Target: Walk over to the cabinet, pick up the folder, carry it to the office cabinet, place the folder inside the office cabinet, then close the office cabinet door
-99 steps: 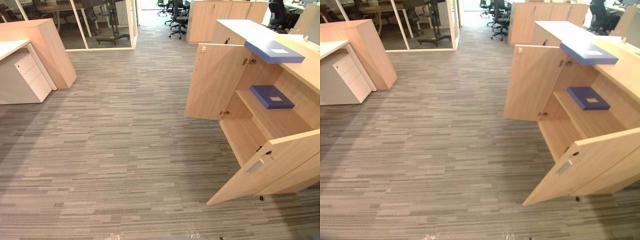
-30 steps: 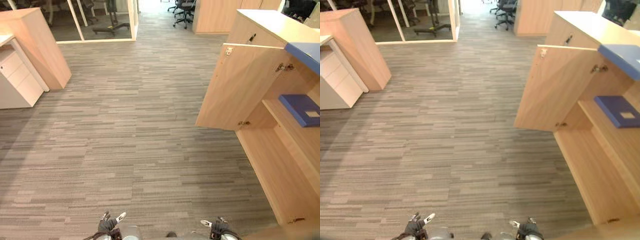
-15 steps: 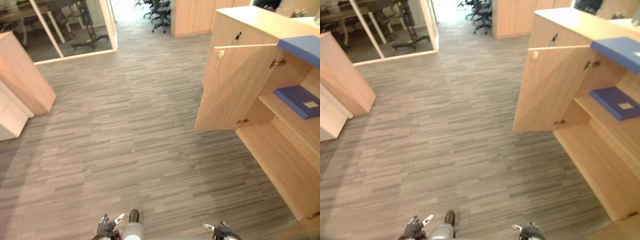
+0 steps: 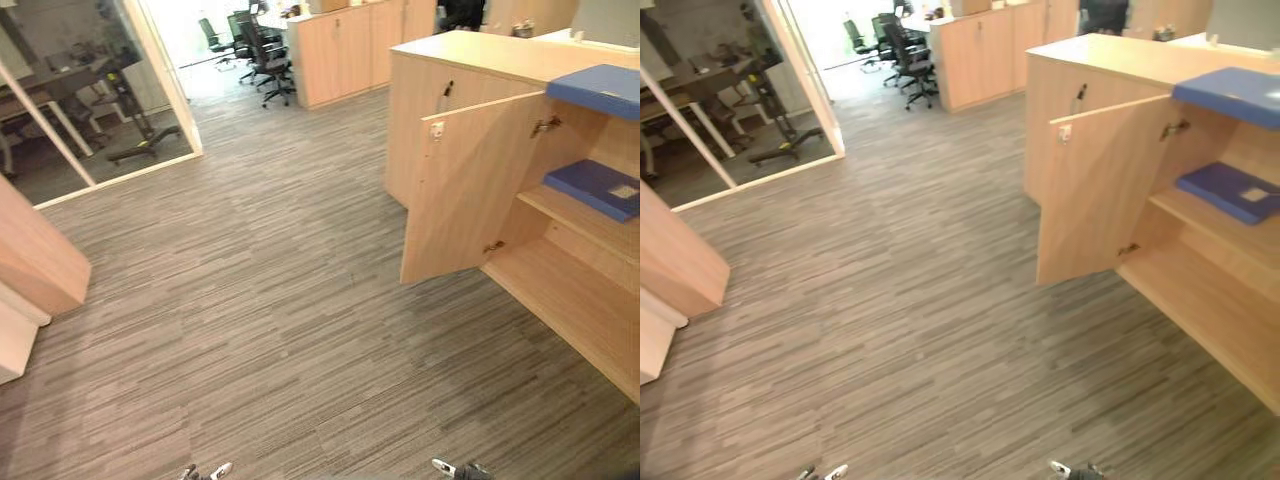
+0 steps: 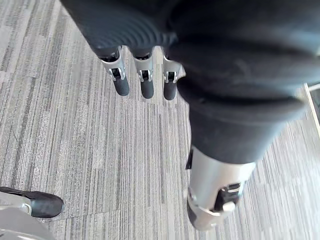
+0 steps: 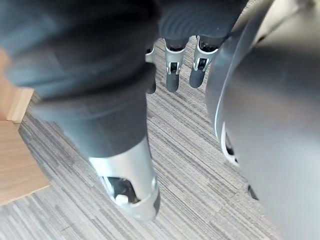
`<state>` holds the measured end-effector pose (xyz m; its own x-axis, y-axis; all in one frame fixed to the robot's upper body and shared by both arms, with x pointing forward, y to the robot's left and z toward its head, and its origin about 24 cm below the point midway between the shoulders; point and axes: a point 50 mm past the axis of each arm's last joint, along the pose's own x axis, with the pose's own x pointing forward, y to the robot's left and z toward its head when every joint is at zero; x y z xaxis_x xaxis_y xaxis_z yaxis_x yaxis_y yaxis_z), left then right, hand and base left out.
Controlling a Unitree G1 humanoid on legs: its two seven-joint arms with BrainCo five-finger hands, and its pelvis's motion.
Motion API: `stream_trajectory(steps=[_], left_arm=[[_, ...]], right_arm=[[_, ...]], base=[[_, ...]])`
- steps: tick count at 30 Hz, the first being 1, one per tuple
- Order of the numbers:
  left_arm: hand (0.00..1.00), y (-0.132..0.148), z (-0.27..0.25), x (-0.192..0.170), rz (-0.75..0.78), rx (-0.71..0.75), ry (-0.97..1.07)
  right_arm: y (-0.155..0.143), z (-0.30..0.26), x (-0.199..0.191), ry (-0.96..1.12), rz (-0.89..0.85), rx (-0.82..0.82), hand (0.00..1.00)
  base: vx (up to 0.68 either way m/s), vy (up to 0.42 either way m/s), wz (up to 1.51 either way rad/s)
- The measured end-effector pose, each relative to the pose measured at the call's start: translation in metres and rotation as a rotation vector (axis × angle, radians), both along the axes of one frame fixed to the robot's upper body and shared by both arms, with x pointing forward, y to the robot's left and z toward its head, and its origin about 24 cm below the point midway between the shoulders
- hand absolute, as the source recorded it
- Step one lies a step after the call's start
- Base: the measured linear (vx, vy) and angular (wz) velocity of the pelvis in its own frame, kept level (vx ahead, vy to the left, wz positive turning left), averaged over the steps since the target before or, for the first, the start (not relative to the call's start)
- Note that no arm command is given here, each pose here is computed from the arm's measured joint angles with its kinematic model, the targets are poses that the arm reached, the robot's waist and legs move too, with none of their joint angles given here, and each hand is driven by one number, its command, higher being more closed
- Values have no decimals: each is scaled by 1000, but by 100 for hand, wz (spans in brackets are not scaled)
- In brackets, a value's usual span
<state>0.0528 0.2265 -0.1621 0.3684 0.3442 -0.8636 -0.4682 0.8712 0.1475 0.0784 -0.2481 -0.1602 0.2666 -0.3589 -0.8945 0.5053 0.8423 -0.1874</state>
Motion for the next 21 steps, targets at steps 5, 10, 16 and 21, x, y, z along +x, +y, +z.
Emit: stream_trajectory(steps=[5, 10, 16, 21], left_arm=[[0, -15, -7, 2, -37, -52, 56], [0, -8, 1, 31, 7, -31, -40], [0, 2, 2, 25, 74, -4, -37], [0, 6, 2, 18, 80, 14, -15]], right_arm=[[14, 5, 35, -77, 121, 1, 0], [19, -1, 13, -21, 157, 9, 0], [22, -6, -10, 28, 121, 32, 0], [28, -6, -5, 17, 154, 34, 0]], base=[[-80, -142, -111], [-98, -83, -8], [31, -45, 33], [147, -50, -43]])
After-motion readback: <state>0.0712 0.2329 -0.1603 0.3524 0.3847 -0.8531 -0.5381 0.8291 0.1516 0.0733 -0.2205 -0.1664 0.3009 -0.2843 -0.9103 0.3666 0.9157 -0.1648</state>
